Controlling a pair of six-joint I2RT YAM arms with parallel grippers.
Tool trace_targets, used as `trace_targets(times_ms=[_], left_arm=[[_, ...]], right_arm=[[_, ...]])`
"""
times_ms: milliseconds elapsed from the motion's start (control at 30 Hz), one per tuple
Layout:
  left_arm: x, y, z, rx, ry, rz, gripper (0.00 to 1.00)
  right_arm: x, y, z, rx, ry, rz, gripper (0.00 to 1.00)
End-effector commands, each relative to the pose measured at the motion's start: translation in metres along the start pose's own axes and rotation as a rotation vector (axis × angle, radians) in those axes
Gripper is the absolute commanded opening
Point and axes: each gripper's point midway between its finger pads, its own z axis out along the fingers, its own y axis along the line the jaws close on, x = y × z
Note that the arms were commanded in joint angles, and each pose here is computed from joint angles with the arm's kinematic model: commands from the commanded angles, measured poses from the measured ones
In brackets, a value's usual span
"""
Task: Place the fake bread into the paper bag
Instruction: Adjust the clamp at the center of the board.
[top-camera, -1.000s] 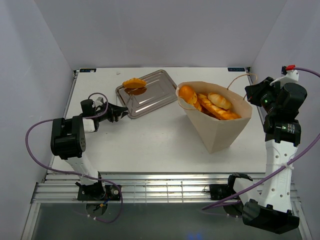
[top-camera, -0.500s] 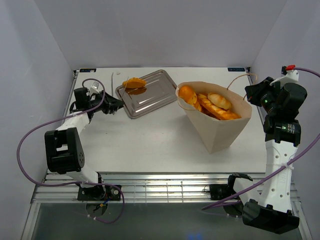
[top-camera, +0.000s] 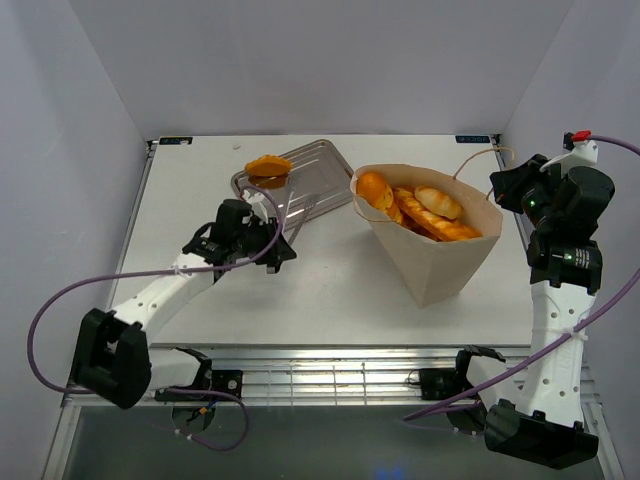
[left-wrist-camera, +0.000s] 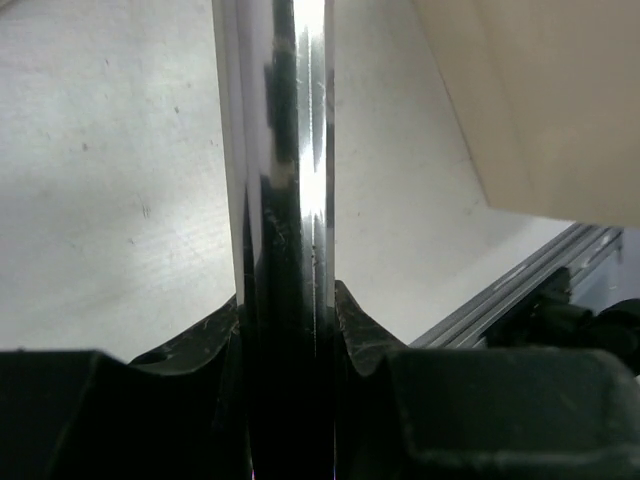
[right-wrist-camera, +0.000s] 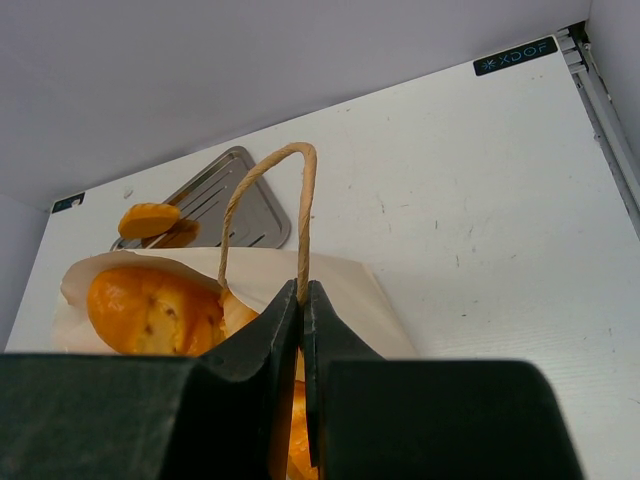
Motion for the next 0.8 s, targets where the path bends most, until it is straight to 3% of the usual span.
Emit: trace_targets(times_ms=[0, 133, 433, 633, 700, 767], left_arm=[[0.007, 0.025, -0.019, -0.262, -0.165, 0.132, 0.04], [0.024, 0.03, -0.027, -0.386, -0.23, 0.224, 0.02], [0.06, 0.054, -0.021, -0.85, -0.173, 0.47, 0.0], [0.081, 0.053, -0.018, -1.018, -0.167, 0.611, 0.0], [0.089, 0.053, -0.017, -1.052, -0.153, 0.66, 0.11], [0.095, 0.051, -0.015, -1.059, -0.145, 0.684, 0.28]], right_arm=[[-0.014, 0.009, -0.005, -0.037, -0.06, -0.033, 0.08], [-0.014, 0.01, -0.005, -0.043, -0.057, -0.027, 0.08], [-0.017, 0.01, -0.009, -0.026, -0.061, -0.038, 0.08], [-0.017, 0.009, -0.009, -0.024, -0.057, -0.046, 0.08], [-0.017, 0.009, -0.009, -0.025, -0.058, -0.046, 0.08], [-0.015, 0.009, -0.008, -0.025, -0.055, -0.044, 0.08]])
